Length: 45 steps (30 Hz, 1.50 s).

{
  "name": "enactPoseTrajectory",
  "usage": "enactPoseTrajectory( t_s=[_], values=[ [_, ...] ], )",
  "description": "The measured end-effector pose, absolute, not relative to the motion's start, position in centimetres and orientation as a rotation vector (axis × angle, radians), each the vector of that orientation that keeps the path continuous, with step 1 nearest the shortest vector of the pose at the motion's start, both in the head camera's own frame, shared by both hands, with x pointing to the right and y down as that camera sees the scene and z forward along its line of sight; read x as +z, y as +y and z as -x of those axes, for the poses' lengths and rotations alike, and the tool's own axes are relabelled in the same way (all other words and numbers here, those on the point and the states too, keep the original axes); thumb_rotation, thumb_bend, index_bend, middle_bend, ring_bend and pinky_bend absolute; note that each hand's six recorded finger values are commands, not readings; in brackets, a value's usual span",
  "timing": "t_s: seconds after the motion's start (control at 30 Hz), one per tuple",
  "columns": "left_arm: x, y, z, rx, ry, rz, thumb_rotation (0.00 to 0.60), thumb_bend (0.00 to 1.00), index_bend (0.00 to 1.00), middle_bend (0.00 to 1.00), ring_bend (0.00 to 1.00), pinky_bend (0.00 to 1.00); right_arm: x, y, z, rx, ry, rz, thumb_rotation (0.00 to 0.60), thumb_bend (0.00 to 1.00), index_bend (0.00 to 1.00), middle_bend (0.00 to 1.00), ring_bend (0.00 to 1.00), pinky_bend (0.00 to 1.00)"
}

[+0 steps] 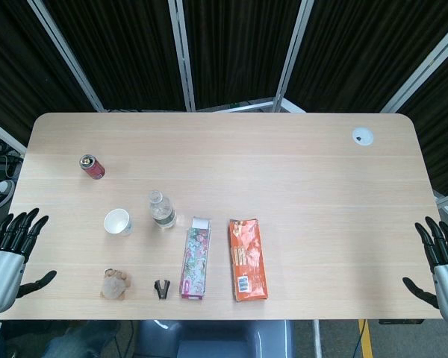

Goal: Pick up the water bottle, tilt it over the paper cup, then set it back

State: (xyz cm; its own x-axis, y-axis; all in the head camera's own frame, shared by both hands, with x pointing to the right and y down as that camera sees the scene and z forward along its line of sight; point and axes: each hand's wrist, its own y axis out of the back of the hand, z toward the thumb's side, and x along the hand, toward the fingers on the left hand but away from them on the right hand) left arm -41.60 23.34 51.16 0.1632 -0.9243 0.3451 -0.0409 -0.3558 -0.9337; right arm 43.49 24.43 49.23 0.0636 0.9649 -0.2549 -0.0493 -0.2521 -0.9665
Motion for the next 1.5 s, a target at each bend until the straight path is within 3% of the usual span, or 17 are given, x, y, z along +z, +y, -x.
enactPoseTrajectory(
  t_s=[0.4,0.6,0.97,1.5],
  values=[
    [52.5,22.6,40.9,-1.283,0.945,1.669,0.600,0.00,0.00,0.00,0.00,0.00,49.2,24.2,-43.3,1.341,-1.033,1.398,0.600,0.00,0.00,0.00,0.00,0.00],
    [56.2,20.3,39.7,-1.147,1.087,1.905,0.600,0.00,0.00,0.00,0.00,0.00,49.6,23.7,-42.9,1.343,-1.027,1.411,0.600,0.00,0.00,0.00,0.00,0.00],
    [68.1,14.5,35.8,-1.144,1.287,2.311,0.600,0.00,0.00,0.00,0.00,0.00,51.8,22.6,-44.3,1.459,-1.011,1.394,0.600,0.00,0.00,0.00,0.00,0.00],
    [72.4,11.9,30.6,-1.153,1.264,2.482,0.600,0.00,0.00,0.00,0.00,0.00,52.9,22.3,-45.5,1.539,-1.011,1.365,0.600,0.00,0.00,0.00,0.00,0.00]
  ],
)
